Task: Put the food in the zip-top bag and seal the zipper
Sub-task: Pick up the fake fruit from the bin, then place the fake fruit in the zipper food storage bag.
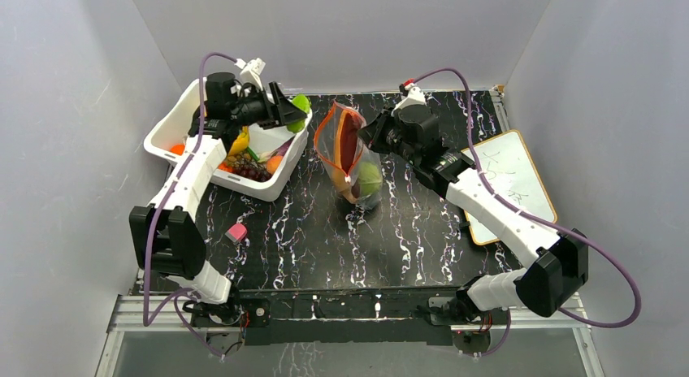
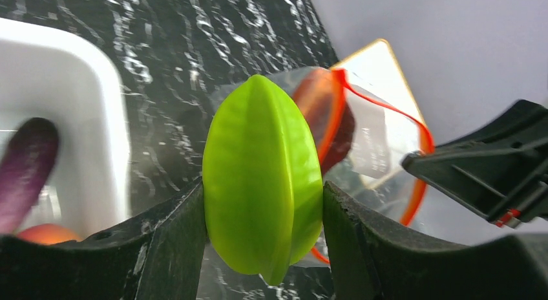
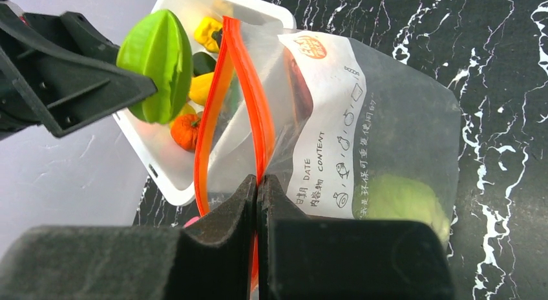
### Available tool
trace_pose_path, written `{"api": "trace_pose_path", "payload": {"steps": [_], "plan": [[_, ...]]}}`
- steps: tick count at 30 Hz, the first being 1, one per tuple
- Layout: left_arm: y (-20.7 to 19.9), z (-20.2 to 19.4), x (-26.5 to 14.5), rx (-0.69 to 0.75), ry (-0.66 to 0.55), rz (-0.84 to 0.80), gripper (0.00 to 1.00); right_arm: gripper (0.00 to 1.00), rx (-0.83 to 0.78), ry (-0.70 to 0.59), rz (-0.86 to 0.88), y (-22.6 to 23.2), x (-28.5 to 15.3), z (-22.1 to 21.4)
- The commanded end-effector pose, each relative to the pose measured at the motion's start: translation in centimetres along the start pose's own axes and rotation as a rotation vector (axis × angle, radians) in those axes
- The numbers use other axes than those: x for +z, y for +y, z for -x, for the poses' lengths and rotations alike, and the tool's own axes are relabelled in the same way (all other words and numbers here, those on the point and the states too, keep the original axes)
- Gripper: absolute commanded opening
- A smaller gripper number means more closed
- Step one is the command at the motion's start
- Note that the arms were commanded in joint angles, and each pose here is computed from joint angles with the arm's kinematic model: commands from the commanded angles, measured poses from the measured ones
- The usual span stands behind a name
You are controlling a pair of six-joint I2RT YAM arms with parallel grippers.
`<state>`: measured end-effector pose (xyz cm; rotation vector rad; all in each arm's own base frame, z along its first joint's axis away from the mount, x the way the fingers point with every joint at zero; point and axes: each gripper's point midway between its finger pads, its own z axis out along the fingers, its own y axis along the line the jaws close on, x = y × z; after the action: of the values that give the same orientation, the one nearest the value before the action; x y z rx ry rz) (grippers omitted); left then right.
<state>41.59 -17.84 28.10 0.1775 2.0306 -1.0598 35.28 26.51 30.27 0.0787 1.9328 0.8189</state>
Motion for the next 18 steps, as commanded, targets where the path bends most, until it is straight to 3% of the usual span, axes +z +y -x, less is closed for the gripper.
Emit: {"api": "trace_pose_path", "payload": {"steps": [1,9,18], "plan": [[-7.5,0.3,-1.3,-0.042,-0.005,-0.158,0.23,0.0,0.04,-0.157,0.084,2.7,-0.1,4.4],[-13.1,-0.5,-0.7,-0.085,-0.014,-0.287,0.22,0.0,0.053,-0.161,0.092,3.0,0.3,4.6],[-13.4,-4.2,1.5,-0.113,0.072,-0.315,0.25,0.0,0.072,-0.167,0.111,3.4,0.0,4.7]]}}
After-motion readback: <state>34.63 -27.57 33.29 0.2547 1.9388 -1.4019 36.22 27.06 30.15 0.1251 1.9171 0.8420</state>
